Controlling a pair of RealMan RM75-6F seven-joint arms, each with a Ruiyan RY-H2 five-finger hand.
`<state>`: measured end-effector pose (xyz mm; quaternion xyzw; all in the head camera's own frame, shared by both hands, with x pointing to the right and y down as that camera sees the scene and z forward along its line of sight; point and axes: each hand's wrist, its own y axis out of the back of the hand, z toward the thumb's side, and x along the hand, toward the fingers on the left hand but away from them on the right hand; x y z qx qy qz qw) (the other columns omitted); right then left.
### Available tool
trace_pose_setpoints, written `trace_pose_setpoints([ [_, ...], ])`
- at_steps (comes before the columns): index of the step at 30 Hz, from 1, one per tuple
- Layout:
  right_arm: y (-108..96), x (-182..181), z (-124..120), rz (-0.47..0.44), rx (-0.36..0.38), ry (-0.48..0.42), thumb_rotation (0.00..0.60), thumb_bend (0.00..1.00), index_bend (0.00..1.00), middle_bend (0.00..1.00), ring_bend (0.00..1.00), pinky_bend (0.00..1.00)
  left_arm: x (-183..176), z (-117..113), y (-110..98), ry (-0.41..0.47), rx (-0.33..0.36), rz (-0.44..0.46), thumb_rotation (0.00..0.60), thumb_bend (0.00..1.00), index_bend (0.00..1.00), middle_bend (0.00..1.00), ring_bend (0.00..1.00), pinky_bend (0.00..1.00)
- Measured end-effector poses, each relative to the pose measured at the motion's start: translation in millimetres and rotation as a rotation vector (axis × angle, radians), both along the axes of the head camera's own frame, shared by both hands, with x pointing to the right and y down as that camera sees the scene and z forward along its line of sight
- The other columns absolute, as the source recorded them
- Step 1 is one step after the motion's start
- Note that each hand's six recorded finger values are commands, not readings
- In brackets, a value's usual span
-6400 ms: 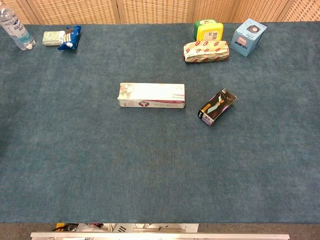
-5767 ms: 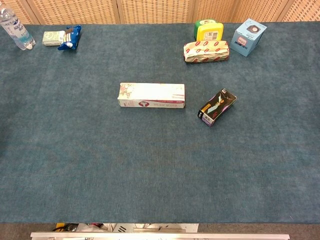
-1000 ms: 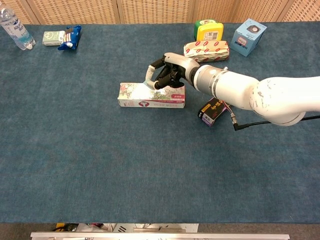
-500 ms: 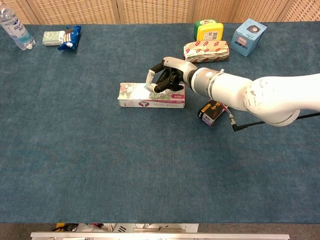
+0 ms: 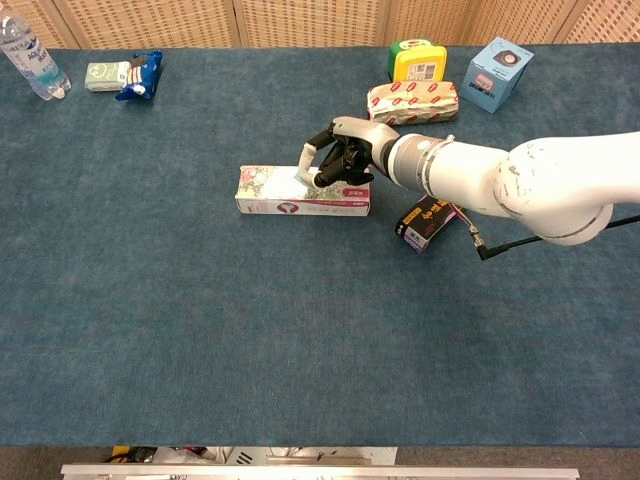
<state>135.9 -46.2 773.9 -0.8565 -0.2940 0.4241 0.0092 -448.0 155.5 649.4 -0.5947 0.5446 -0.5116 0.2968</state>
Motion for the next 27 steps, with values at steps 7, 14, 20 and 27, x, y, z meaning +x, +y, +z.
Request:
trace_pose_setpoints([
  [7, 0.0, 4.0, -1.9, 0.027, -0.038, 0.01, 0.6, 0.44, 0.64, 1.0, 1.0, 1.0, 0.5, 0.2, -0.1, 0.003, -0.002, 0.003, 0.6, 0.36, 0.07, 0.17, 0.17, 0.07],
  [14, -0.8, 6.7, -4.4, 0.049, -0.071, 0.015, 0.6, 0.44, 0.63, 1.0, 1.0, 1.0, 0.5, 0.3, -0.1, 0.006, -0.002, 0.004, 0.6, 0.36, 0.07, 0.17, 0.17, 0.07],
  [20, -0.5, 6.2, -5.0, 0.064, -0.101, 0.017, 0.6, 0.44, 0.62, 1.0, 1.0, 1.0, -0.2, 0.7, 0.6, 0.006, -0.005, 0.003, 0.6, 0.36, 0.07, 0.16, 0.17, 0.07],
  [27, -0.9, 8.0, -3.0, 0.069, -0.112, 0.044, 0.6, 0.44, 0.62, 1.0, 1.0, 1.0, -1.0, 1.5, 0.9, 0.008, -0.008, 0.002, 0.6, 0.36, 0.07, 0.16, 0.17, 0.07],
])
